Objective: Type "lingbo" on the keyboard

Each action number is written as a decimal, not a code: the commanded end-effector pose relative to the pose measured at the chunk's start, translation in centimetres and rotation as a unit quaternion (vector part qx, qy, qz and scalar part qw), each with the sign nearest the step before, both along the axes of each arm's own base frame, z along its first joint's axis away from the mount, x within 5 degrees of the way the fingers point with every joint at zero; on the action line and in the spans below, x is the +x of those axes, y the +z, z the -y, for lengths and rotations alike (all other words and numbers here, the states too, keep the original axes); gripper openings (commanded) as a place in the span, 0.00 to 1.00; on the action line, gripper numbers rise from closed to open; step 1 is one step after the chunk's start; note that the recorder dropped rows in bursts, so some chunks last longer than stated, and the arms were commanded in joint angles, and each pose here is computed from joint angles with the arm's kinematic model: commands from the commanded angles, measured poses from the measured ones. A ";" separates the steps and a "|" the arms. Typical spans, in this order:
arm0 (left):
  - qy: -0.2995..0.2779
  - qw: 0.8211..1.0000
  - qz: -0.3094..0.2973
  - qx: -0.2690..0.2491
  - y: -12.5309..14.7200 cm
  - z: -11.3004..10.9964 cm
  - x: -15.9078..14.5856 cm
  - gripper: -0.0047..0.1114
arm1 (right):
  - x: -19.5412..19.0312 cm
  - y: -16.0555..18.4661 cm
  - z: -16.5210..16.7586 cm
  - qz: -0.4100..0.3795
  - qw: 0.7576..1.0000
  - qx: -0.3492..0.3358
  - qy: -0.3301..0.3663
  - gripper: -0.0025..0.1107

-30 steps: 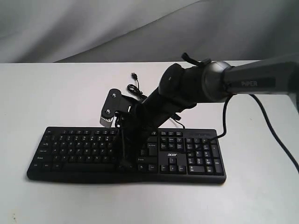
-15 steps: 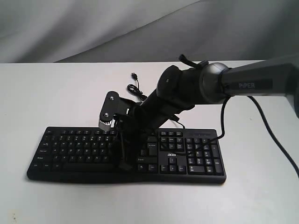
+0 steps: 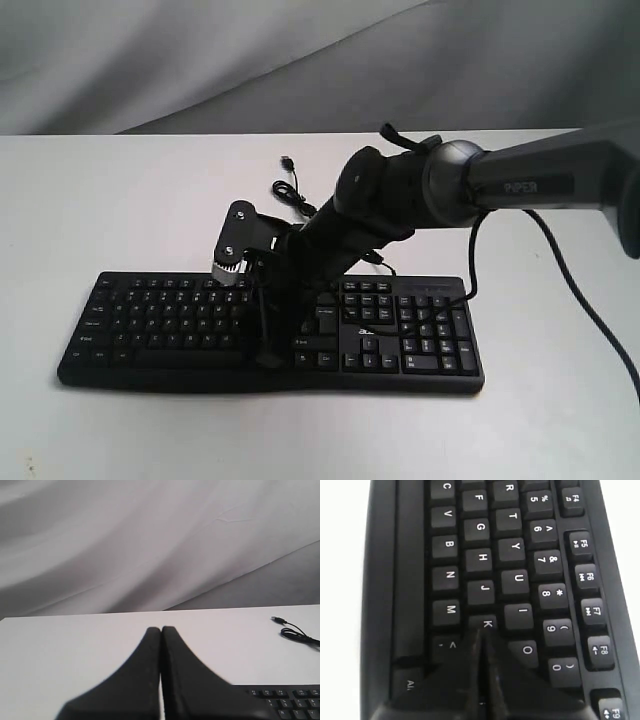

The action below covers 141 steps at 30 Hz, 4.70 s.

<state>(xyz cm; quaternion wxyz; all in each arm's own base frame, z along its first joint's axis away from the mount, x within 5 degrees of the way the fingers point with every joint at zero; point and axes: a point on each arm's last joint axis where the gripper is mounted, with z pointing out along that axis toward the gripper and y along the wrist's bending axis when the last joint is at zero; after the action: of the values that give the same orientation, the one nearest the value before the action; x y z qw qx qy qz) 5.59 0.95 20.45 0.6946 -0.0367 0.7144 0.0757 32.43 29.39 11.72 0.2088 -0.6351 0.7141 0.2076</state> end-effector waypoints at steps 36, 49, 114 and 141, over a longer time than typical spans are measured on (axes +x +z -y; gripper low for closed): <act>-0.004 1.000 0.004 0.000 -0.1 0.0 0.0 0.04 | 1.2 0.8 -1.7 0.048 0.998 0.040 -0.028 0.02; -0.004 1.000 0.004 0.000 -0.1 0.0 0.0 0.04 | 1.2 0.6 -1.7 0.048 0.998 0.038 -0.027 0.02; -0.004 1.000 0.004 0.000 -0.1 0.0 0.0 0.04 | -0.3 2.6 -5.7 0.057 0.996 0.063 0.027 0.02; -0.004 1.000 0.004 0.000 -0.1 0.0 0.0 0.04 | 0.3 0.3 -6.6 0.021 0.998 0.045 0.035 0.02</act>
<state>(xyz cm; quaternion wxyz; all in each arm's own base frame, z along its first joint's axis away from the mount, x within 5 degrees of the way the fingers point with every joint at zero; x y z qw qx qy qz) 5.59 0.95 20.45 0.6946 -0.0367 0.7144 0.0757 32.82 35.73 11.81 0.2428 -0.6513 0.6804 0.2321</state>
